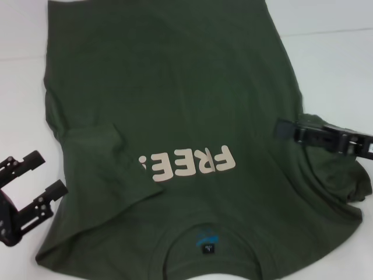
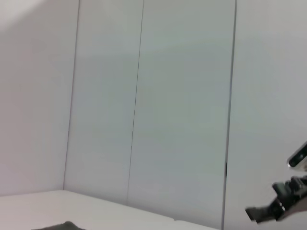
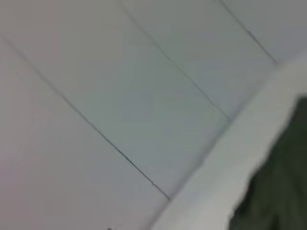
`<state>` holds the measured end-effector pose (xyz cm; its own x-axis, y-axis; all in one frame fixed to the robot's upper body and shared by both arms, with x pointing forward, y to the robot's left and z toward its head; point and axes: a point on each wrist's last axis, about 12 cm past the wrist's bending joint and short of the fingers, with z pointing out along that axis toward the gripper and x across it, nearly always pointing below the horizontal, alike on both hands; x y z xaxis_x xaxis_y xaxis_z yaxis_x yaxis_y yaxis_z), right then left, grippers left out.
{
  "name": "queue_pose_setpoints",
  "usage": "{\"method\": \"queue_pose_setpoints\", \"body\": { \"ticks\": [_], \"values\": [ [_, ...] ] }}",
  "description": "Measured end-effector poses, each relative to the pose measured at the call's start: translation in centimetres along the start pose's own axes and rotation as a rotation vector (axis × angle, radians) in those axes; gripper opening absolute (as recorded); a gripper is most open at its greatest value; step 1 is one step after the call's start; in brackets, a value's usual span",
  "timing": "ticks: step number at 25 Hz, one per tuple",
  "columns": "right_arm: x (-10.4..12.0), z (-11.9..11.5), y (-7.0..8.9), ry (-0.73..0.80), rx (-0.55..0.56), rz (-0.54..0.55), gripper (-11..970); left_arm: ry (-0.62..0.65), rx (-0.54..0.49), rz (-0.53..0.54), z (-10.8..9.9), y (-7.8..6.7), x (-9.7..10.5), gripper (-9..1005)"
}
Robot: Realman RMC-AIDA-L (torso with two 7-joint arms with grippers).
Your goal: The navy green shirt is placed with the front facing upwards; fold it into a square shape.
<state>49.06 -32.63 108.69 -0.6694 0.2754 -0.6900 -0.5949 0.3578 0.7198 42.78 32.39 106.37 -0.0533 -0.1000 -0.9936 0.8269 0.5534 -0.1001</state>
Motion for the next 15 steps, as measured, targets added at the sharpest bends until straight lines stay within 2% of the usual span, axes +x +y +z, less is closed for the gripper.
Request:
{"method": "queue_pose_setpoints", "body": {
  "ticks": [4, 7, 11, 15],
  "values": [
    [-0.6, -3.6, -0.9, 0.097, 0.149, 0.232, 816, 0.007, -0.004, -0.021, -0.1, 0.1, -0.1, 663],
    [-1.6, -6.6, -1.0, 0.178, 0.264, 0.376, 816, 0.010, -0.004, -0.030, -0.1, 0.3, -0.2, 662],
    [-3.7, -9.6, -0.1, 0.253, 0.387, 0.456, 817, 0.011, 0.003, -0.026, -0.1, 0.5, -0.6, 662],
    [-5.7, -10.7, 1.0, 0.310, 0.482, 0.488, 817, 0.015, 0.013, -0.028, 0.3, 0.3, -0.6, 662]
  ]
}}
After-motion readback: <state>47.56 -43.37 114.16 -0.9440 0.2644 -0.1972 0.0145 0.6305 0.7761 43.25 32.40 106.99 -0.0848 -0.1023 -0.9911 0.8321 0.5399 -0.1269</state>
